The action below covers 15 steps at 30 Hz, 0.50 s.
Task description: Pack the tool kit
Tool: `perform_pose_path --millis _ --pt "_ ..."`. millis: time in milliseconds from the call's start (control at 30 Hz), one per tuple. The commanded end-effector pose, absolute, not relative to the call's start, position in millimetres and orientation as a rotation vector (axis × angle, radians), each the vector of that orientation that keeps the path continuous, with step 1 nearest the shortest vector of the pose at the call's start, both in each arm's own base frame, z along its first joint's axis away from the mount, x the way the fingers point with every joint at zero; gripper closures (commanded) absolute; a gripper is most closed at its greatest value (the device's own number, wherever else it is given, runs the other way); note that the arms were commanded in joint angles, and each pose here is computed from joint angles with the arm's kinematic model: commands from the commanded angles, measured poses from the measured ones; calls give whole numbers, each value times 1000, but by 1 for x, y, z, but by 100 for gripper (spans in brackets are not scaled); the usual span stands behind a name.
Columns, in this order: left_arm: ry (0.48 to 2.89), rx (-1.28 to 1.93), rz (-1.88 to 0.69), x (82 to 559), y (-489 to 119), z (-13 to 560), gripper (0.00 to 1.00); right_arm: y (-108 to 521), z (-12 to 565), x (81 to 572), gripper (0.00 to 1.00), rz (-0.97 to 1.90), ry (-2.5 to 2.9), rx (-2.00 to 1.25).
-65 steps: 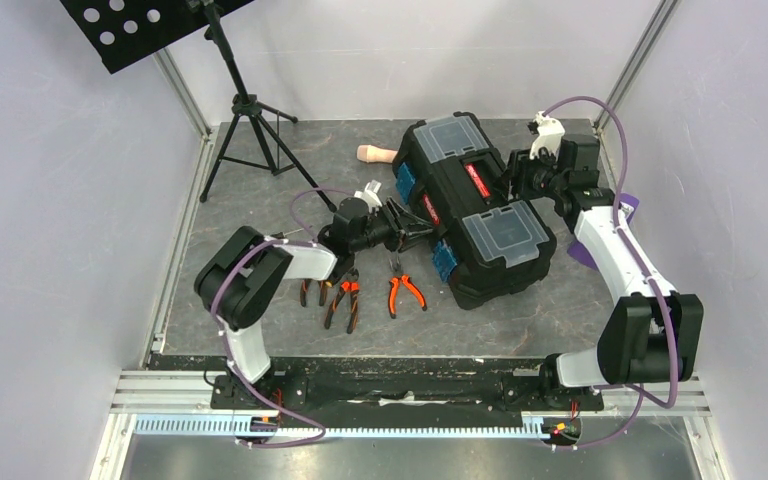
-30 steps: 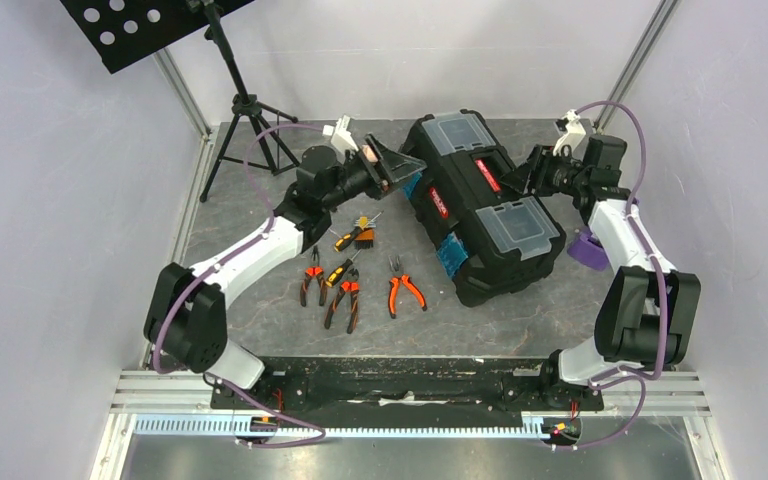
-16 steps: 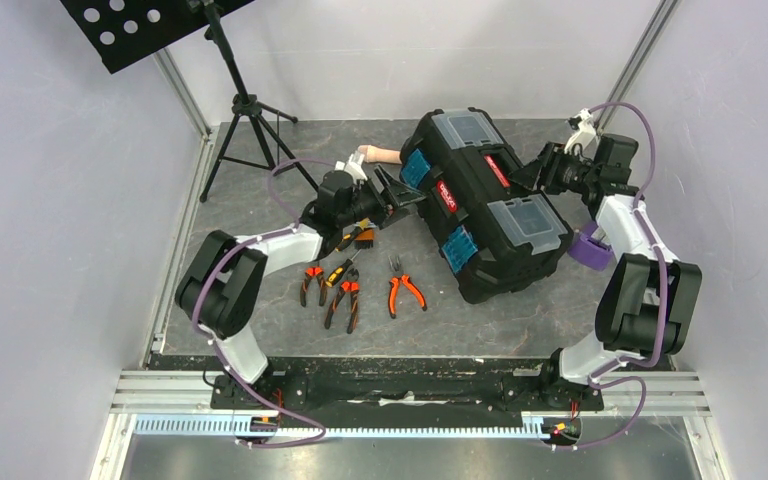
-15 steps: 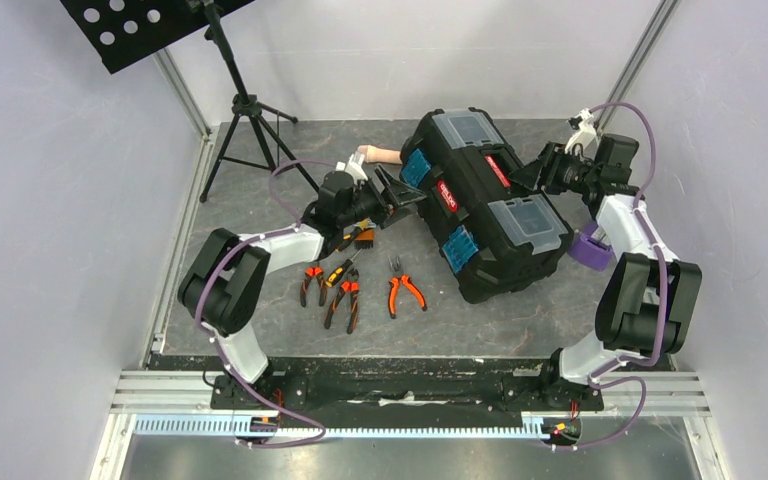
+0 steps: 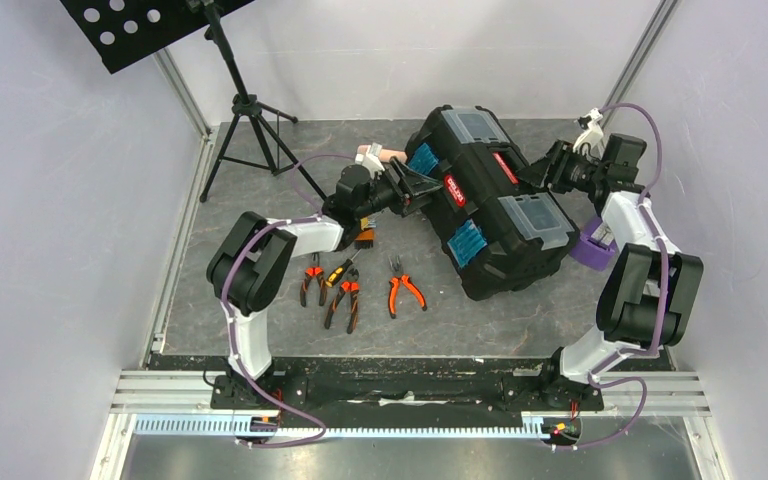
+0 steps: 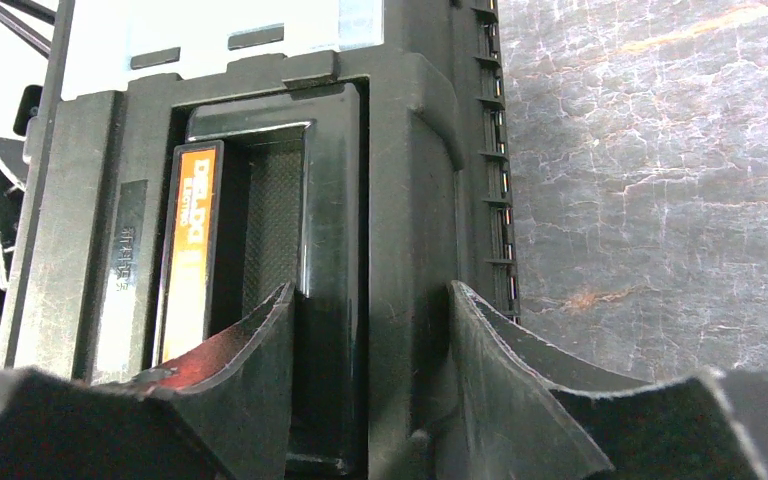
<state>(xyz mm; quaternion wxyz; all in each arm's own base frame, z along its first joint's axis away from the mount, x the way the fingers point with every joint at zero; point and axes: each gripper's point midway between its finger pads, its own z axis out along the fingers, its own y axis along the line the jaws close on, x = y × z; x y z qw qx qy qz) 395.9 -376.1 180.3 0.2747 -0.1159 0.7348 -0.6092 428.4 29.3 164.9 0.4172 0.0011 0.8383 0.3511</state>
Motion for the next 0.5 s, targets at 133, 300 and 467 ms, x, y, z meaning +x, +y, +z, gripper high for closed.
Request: perform_pose_path --millis 133,300,467 --pt "1875 -189 -1814 357 -421 225 38 42 -38 288 73 702 2916 173" --pt "1831 -145 -1848 333 -419 255 43 64 -38 269 73 768 2922 125" --pt "1798 -92 -1837 318 -411 280 49 85 -33 251 73 858 2889 100"
